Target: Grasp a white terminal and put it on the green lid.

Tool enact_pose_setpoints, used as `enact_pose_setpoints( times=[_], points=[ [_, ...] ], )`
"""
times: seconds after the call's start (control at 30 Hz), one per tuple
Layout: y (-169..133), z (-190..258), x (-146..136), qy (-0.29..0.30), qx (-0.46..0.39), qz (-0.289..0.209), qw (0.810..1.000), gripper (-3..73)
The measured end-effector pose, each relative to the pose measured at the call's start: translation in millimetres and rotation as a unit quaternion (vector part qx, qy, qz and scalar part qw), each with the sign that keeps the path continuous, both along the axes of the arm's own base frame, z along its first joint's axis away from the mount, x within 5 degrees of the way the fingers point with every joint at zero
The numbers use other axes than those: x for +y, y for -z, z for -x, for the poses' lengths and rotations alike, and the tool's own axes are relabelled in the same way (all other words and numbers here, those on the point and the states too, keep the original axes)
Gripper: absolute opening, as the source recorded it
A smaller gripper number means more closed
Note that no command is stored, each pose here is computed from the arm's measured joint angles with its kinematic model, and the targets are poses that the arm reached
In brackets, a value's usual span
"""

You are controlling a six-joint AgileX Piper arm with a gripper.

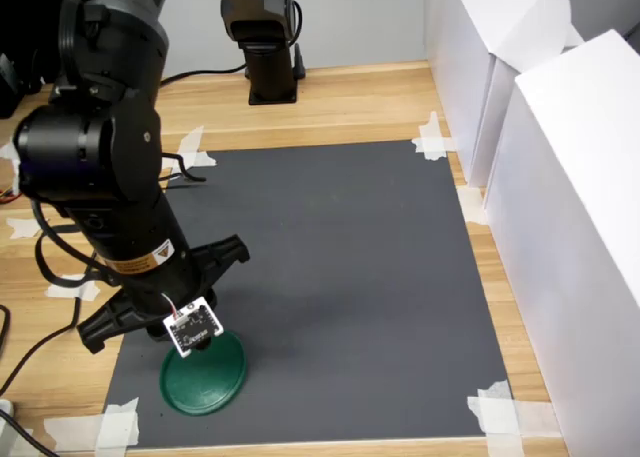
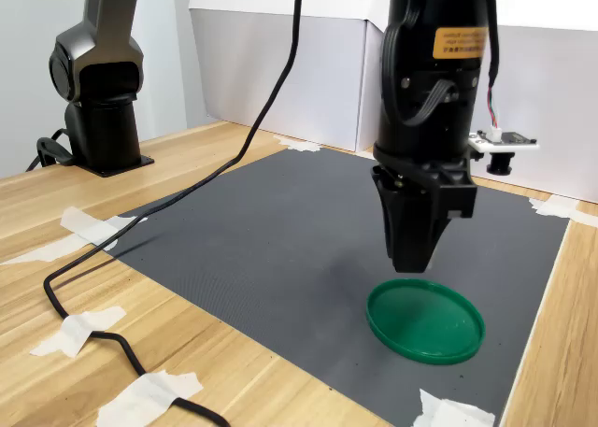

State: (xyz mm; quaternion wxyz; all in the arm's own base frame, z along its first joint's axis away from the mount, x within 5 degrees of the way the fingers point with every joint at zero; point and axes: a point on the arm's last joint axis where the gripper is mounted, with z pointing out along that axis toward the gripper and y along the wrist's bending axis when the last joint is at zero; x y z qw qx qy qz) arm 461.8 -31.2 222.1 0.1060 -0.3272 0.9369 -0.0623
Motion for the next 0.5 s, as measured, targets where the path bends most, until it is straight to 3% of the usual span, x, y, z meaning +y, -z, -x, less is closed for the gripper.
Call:
enact_pose_setpoints(
  times=[0.5],
  points=[
    [17.6, -8.7, -1.2, -0.003, -0.008, 0.000, 1.000, 10.8]
  ],
)
